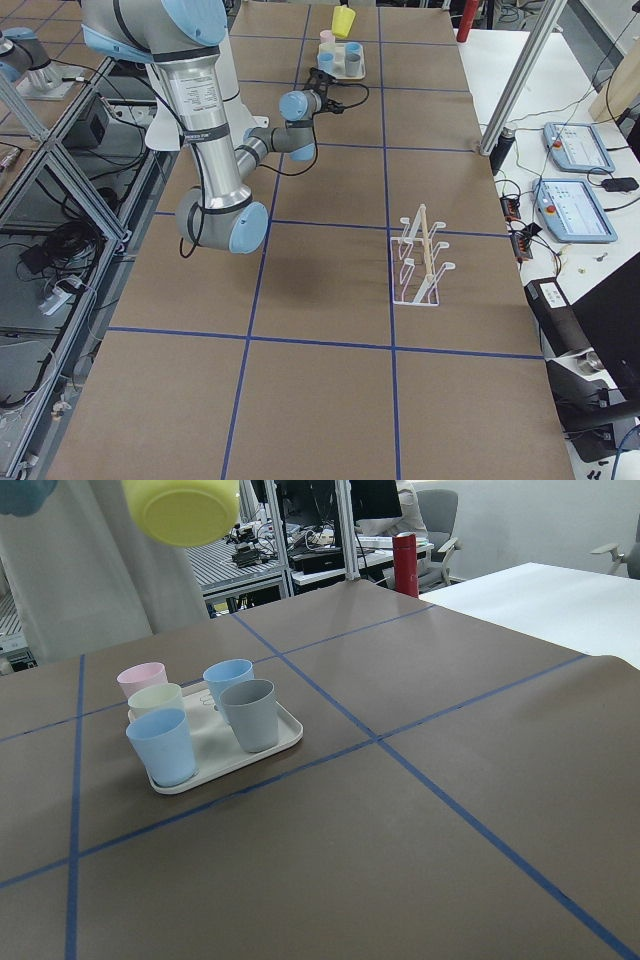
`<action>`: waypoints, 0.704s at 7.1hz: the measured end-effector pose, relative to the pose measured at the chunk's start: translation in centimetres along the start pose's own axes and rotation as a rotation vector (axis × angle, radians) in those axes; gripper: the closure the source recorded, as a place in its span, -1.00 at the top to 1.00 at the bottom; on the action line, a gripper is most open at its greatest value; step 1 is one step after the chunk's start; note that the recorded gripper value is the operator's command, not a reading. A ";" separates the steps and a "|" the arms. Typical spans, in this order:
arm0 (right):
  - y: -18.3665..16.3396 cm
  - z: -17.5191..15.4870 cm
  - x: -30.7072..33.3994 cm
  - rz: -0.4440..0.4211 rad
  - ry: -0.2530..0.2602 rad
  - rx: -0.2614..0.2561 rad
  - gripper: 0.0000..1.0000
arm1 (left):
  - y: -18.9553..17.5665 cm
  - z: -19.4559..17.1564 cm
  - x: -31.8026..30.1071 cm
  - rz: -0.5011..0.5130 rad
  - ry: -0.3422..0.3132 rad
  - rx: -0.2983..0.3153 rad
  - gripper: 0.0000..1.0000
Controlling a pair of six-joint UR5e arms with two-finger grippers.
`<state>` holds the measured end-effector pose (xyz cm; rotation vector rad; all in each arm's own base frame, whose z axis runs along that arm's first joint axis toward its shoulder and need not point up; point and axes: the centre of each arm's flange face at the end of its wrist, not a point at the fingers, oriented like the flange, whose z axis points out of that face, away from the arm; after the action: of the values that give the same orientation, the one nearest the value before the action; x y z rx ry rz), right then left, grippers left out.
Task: Transfer IKEA cup to right arm and place on rack
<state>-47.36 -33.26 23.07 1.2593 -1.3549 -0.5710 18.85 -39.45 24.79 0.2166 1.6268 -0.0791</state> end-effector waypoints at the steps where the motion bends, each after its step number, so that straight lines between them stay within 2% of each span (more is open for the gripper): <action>1: 0.1 0.2 -0.1 -0.003 -0.005 0.018 0.97 | 0.9 2.8 1.3 -0.040 0.038 0.013 -1.00; 3: -0.3 0.5 -0.4 -0.004 -0.011 0.035 0.97 | 3.2 8.0 2.8 -0.097 0.083 0.036 -1.00; 5: -0.3 0.6 -0.7 -0.010 -0.017 0.039 0.96 | 5.0 11.7 3.1 -0.120 0.094 0.047 -1.00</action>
<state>-47.92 -32.90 22.34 1.2957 -1.3805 -0.5656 31.07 -36.39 21.33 0.1606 1.7326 -0.2013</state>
